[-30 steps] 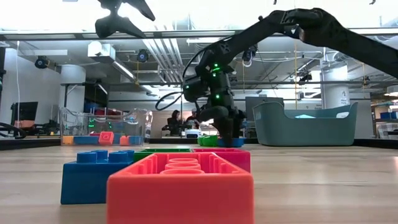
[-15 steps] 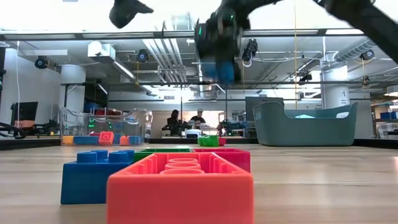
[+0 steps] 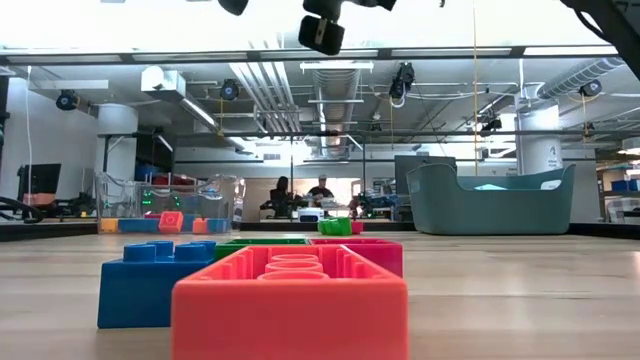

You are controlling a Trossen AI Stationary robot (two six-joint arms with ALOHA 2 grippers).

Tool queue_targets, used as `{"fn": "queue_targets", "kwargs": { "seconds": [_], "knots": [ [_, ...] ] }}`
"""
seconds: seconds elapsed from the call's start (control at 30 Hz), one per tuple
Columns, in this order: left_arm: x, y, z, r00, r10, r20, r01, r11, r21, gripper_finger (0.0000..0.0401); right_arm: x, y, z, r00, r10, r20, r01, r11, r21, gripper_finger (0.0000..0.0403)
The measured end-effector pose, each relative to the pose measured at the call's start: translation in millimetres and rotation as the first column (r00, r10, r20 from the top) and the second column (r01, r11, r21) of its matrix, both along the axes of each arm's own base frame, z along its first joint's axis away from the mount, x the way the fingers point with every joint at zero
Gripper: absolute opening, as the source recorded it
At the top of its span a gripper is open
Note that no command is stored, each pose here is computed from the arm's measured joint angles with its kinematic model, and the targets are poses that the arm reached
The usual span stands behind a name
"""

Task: Sort blocks by size
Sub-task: Put the small blue game piece into the transparent bin

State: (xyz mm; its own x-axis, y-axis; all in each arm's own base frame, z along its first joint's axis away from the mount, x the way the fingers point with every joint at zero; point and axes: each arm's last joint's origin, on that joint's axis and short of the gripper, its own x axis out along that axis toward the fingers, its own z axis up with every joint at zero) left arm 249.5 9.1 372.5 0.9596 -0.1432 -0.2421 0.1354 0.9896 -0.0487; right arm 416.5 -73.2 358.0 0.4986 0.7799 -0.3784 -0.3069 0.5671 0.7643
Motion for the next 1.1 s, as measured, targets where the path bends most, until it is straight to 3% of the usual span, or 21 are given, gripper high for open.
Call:
{"fn": "queue_targets", "kwargs": {
  "seconds": [0.27, 0.67, 0.83, 1.1],
  "knots": [
    [6, -1, -5, 0.998, -0.070, -0.011, 0.070, 0.996, 0.052, 0.0256, 1, 1, -1, 1.000, -0.001, -0.017, 0.001, 1.000, 0.019, 0.0128],
    [34, -1, -12, 0.985, -0.145, -0.089, 0.157, 0.977, 0.145, 0.0248, 1, 1, -1, 1.000, -0.001, -0.030, 0.002, 0.999, 0.034, 0.0128],
    [38, -1, -6, 0.974, -0.161, -0.158, 0.188, 0.966, 0.176, 0.0206, 1, 1, -1, 1.000, 0.007, -0.027, -0.005, 0.999, 0.043, 0.0128],
    [41, 0, 0, 0.950, -0.172, -0.260, 0.225, 0.956, 0.187, 0.0105, 1, 2, 0, 1.000, 0.019, -0.019, -0.018, 0.998, 0.053, 0.0128]
  ]
}}
